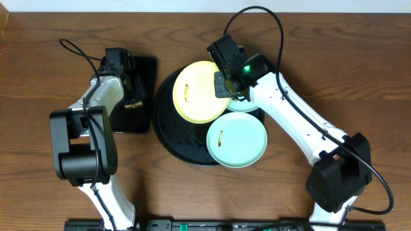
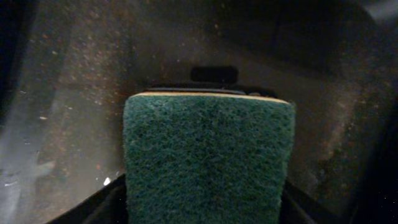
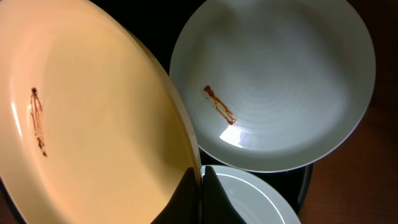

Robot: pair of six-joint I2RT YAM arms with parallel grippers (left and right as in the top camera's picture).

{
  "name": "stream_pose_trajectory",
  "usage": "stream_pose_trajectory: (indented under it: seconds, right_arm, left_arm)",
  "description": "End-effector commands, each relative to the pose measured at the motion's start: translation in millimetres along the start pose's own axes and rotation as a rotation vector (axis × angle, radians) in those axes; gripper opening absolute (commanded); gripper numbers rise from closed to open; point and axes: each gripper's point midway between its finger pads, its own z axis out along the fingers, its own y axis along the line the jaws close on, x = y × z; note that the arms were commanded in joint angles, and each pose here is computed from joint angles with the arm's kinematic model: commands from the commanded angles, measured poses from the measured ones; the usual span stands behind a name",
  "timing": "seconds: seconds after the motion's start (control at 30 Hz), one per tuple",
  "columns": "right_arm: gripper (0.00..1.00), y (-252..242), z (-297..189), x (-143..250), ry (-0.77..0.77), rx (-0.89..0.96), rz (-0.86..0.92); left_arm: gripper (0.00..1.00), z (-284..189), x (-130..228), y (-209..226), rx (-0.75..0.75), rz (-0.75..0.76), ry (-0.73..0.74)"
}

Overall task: Clean dirty plates on tray and stack at the side
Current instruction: 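Grip the yellow plate rim with the right gripper and tilt it up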

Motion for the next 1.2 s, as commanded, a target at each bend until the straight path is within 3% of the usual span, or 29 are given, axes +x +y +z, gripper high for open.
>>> stream_pose_trajectory:
  seconds: [0.0, 0.07, 0.1, 0.37, 0.5, 0.63, 1.17]
  right_arm:
    - [0.01, -1.0, 3.2, 0.9, 0.001, 0.015, -0.018]
    - [0.01, -1.4, 3.2, 1.3, 0.003, 0.017, -0.018]
    - [0.01, -1.3, 3.2, 1.0, 0.002, 0.017, -0.019]
    - [0.01, -1.8, 3.1, 0.1, 0.0, 0.016, -0.106]
    - [0.01, -0.1, 3.0, -1.8, -0.008, 0.011, -0.174]
    - [0.01, -0.5, 3.1, -1.3, -0.005, 0.013, -0.195]
    - [0.01, -3.8, 3.5, -1.7, -0.001, 0.017, -0.189]
  left_arm:
    - [0.42, 8.3, 5.0, 1.6, -0.008, 0.007, 0.014]
    - [0.12, 8.2, 1.9, 1.0, -0.006, 0.006, 0.002]
    - [0.08, 6.7, -2.0, 0.2, -0.003, 0.005, -0.013]
    - [0.07, -61.6, -39.7, -3.2, 0.028, 0.005, -0.161]
    - [0.07, -94.9, -50.8, -10.5, 0.067, 0.123, -0.232]
    - [0.07, -118.1, -57.0, -10.6, 0.075, 0.124, -0.28]
    - [0.07, -129.5, -59.5, -10.2, 0.087, 0.059, -0.302]
